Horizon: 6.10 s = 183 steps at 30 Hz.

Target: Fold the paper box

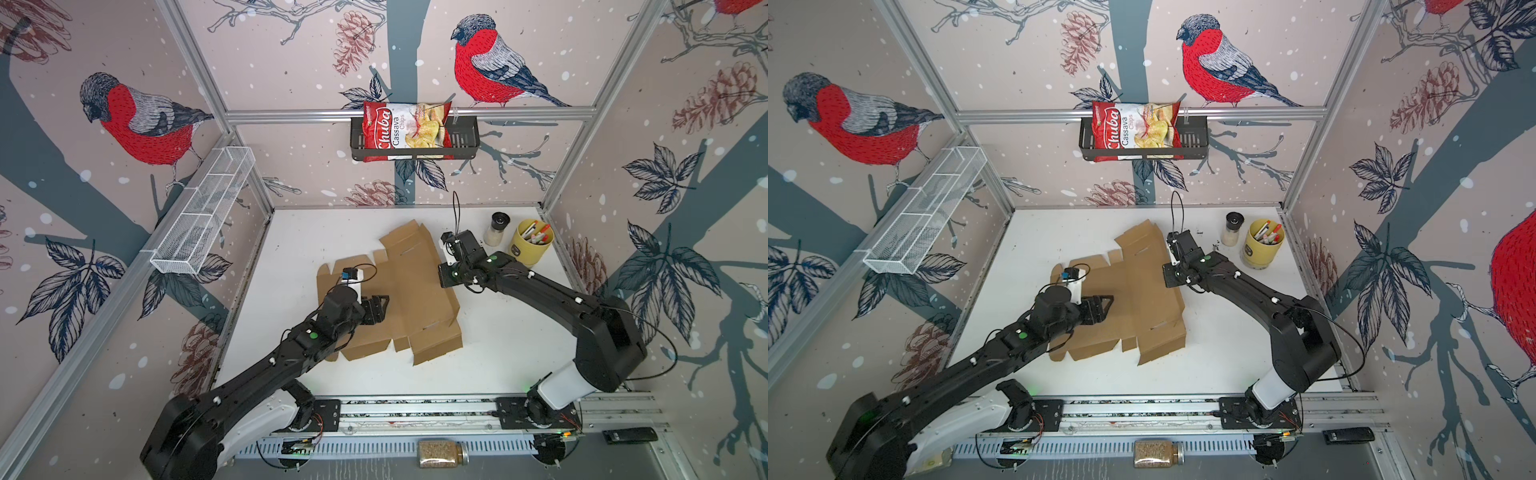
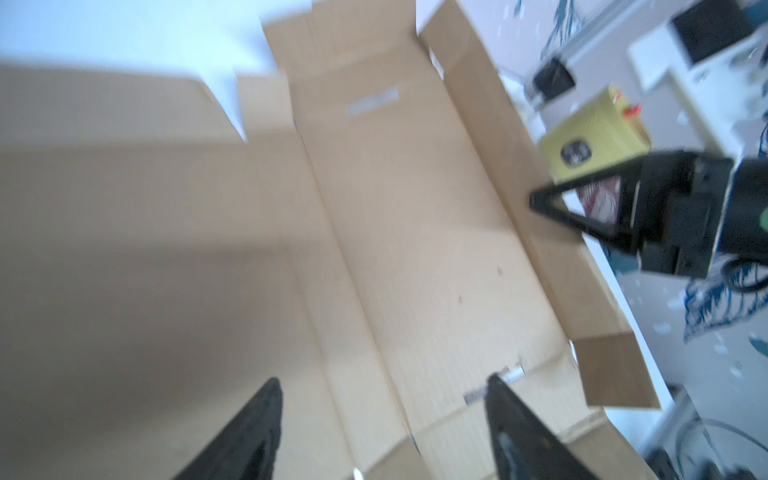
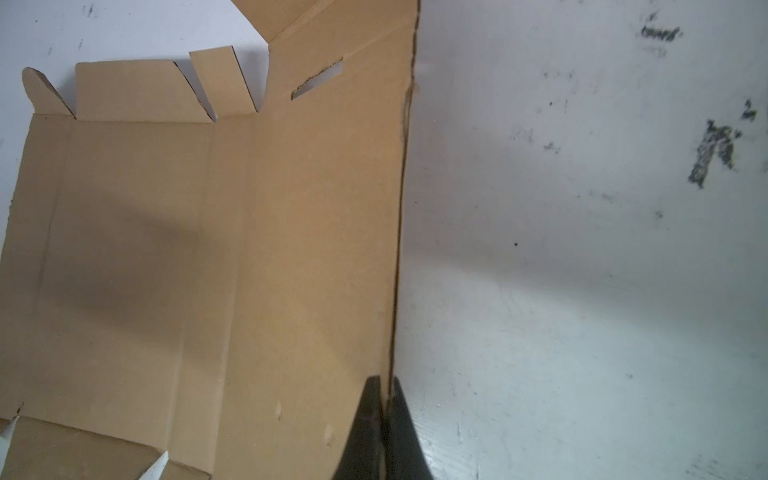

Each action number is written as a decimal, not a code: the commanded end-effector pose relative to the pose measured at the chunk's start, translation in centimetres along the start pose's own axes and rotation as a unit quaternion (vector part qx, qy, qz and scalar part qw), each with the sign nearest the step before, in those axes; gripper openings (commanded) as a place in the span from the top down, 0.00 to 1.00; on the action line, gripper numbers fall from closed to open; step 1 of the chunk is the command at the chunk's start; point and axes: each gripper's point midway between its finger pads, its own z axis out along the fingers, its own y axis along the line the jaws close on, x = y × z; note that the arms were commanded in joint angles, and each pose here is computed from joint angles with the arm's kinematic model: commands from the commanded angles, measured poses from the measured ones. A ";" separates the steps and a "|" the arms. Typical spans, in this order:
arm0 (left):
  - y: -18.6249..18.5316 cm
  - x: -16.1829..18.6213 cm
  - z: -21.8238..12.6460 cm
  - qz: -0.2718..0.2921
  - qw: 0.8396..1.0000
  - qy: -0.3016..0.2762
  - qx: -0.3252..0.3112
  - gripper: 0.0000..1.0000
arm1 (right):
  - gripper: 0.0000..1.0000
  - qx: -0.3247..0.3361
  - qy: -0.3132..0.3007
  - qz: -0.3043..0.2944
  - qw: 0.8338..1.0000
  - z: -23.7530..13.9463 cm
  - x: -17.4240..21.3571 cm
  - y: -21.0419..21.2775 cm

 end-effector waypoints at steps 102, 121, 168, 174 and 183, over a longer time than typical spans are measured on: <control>0.2 -11.7 8.7 -0.055 0.994 0.071 0.053 0.28 | 1.00 0.222 -0.074 -0.507 0.830 1.2 -0.7 7.2; -0.9 -10.7 9.2 -0.039 0.994 0.086 0.063 0.48 | 1.00 0.222 -0.069 -0.510 0.828 1.4 -0.6 7.6; 8.9 -1.7 12.0 -0.228 0.970 0.024 0.078 0.37 | 1.00 0.226 -0.062 -0.509 0.828 1.9 -0.5 7.0; 9.7 -1.8 12.9 -0.204 0.977 0.025 0.056 0.36 | 1.00 0.226 -0.063 -0.509 0.828 1.8 -0.5 7.0; 7.7 -1.2 14.0 -0.187 0.978 0.045 0.083 0.47 | 1.00 0.225 -0.062 -0.511 0.828 1.9 -0.6 7.2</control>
